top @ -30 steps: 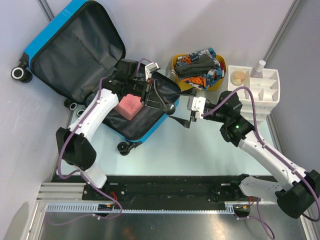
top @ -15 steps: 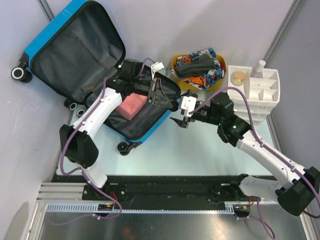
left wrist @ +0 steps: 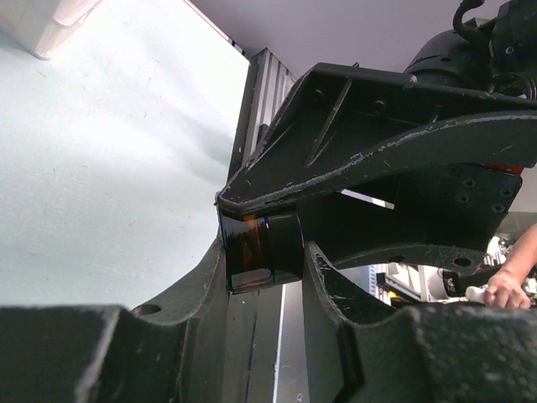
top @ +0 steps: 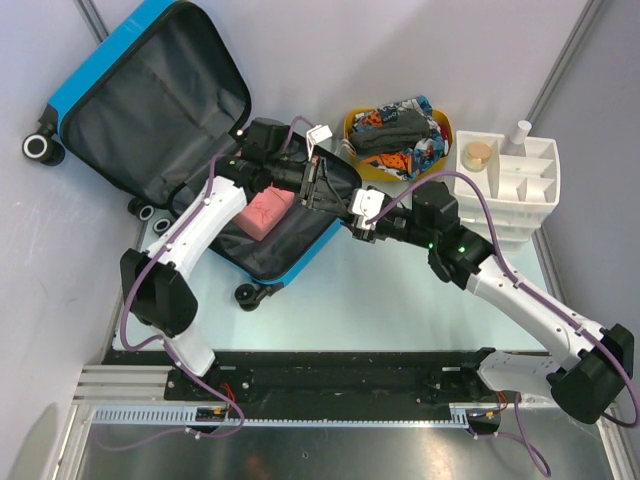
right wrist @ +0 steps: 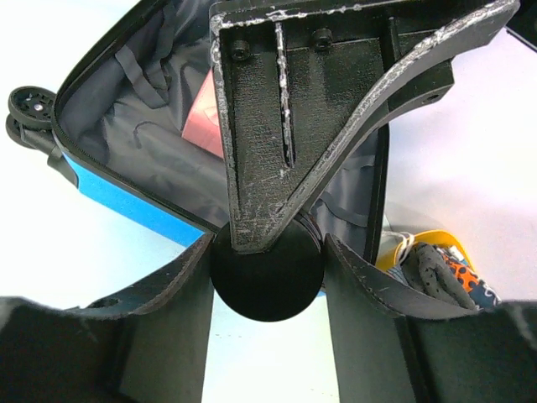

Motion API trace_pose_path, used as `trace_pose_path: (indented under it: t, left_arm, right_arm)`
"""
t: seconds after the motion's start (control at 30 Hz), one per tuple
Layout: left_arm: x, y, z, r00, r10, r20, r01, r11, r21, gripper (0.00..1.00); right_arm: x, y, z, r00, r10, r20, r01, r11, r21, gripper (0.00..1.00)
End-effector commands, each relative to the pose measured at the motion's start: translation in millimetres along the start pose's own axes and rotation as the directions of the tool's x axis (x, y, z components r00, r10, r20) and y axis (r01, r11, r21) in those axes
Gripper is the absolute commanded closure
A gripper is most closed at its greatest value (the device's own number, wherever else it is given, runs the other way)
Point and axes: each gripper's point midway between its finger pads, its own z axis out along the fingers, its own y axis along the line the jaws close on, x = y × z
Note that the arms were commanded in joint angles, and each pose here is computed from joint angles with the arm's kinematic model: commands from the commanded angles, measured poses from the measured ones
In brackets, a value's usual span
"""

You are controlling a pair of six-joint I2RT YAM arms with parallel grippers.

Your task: Open, take out, and arrange the luggage

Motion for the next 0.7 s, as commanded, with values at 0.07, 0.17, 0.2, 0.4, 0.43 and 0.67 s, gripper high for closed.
trace_pose_path:
  t: [0.07,0.17,0.2,0.4,0.43,0.67]
  left_arm:
    - [-9,-12,-2,1.0,0.011,0.028,-0.011,1.0,0.0,0.96]
    - [-9,-11,-1,1.0,0.008,0.027,-0.008,1.0,0.001,0.35]
    - [-8,-7,-2,0.999,0.004,0.032,-0.004,1.0,-0.016,0.17]
    - [-21,10,-22,0.996,0.034,0.083,-0.028,0.997,-0.076,0.0]
    - [-25,16,-27,0.993,0.059,0.098,-0.049,0.993,-0.104,0.0]
    - [-32,32,-41,0.974,0.193,0.12,-0.159,0.956,-0.246,0.0]
  right_arm:
    - [-21,-18,-6,0.998,-0.045,0.033,0.043,0.998,0.054,0.64]
    - [-25,-27,-13,0.998,-0.036,0.046,0.032,0.997,0.077,0.69]
    - [-19,-31,-18,0.999,-0.025,0.031,0.022,0.996,0.081,0.69]
    - [-13,-63,-51,0.994,0.108,0.003,-0.107,0.983,0.148,0.77]
    - [-4,-76,-62,0.991,0.131,-0.018,-0.125,0.974,0.191,0.78]
    - [8,-139,-147,0.972,0.218,-0.09,-0.166,0.904,0.394,0.81]
